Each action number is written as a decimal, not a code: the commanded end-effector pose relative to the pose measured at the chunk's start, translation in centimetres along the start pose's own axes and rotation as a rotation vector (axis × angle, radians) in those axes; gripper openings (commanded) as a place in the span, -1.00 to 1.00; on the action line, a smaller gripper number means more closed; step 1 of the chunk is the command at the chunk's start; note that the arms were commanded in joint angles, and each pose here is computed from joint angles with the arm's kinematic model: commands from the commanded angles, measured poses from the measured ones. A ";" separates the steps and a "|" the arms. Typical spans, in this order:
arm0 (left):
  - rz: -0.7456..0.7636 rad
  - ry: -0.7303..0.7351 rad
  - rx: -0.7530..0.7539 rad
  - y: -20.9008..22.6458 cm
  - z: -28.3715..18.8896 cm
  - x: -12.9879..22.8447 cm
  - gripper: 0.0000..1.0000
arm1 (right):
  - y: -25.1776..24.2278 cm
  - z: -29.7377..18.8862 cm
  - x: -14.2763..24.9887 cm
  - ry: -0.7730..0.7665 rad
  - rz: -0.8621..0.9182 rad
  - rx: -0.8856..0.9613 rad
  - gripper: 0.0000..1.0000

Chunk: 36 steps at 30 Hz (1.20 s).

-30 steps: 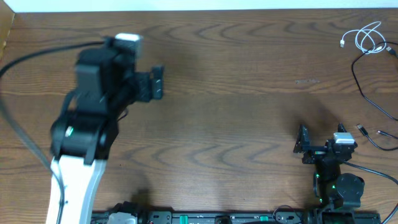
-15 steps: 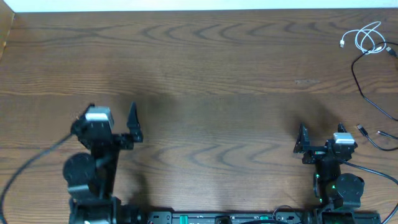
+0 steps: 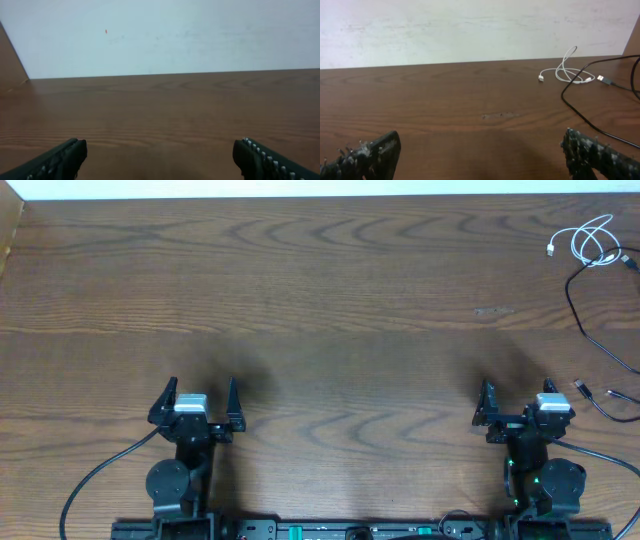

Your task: Untangle cables

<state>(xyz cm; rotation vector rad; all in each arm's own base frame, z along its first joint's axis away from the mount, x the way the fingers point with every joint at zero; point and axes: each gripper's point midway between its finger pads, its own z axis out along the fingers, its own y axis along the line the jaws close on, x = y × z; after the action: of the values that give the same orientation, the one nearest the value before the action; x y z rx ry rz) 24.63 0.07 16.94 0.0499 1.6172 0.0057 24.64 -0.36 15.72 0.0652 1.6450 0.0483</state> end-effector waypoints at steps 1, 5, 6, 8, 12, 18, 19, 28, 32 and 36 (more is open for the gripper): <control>0.009 0.013 -0.024 0.2 0.0 1.0 0.96 | -0.3 0.0 0.1 -0.001 0.012 0.014 0.99; 0.007 0.088 -0.032 0.3 -0.1 2.8 0.96 | -0.3 0.0 0.1 -0.001 0.012 0.014 0.99; 0.008 0.105 -0.037 0.4 -0.1 3.2 0.95 | -0.3 0.0 0.1 -0.001 0.012 0.014 0.99; -0.038 0.102 -0.033 0.3 -0.1 3.1 0.96 | -0.3 0.0 0.1 -0.001 0.012 0.014 0.99; -0.040 0.102 -0.033 0.3 -0.1 3.1 0.96 | -0.3 0.0 0.1 -0.001 0.012 0.014 0.98; -0.040 0.104 -0.033 0.3 -0.1 3.2 0.95 | -0.3 0.0 0.1 -0.001 0.012 0.014 0.98; -0.040 0.104 -0.033 0.3 -0.1 3.2 0.96 | -0.3 0.0 0.1 -0.001 0.012 0.014 0.98; -0.040 0.104 -0.033 0.3 -0.1 3.2 0.96 | -0.3 0.0 0.1 -0.001 0.012 0.014 0.99; -0.040 0.104 -0.033 0.3 -0.1 3.2 0.96 | -0.3 0.0 0.1 -0.001 0.012 0.014 0.98; -0.040 0.104 -0.033 0.3 -0.1 3.2 0.96 | -0.3 0.0 0.1 -0.001 0.012 0.014 0.99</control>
<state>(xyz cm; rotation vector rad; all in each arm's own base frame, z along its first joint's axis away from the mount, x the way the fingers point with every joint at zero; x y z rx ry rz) 24.52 0.67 15.25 -0.0078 1.6724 0.0193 24.64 -0.36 15.73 0.0652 1.6447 0.0483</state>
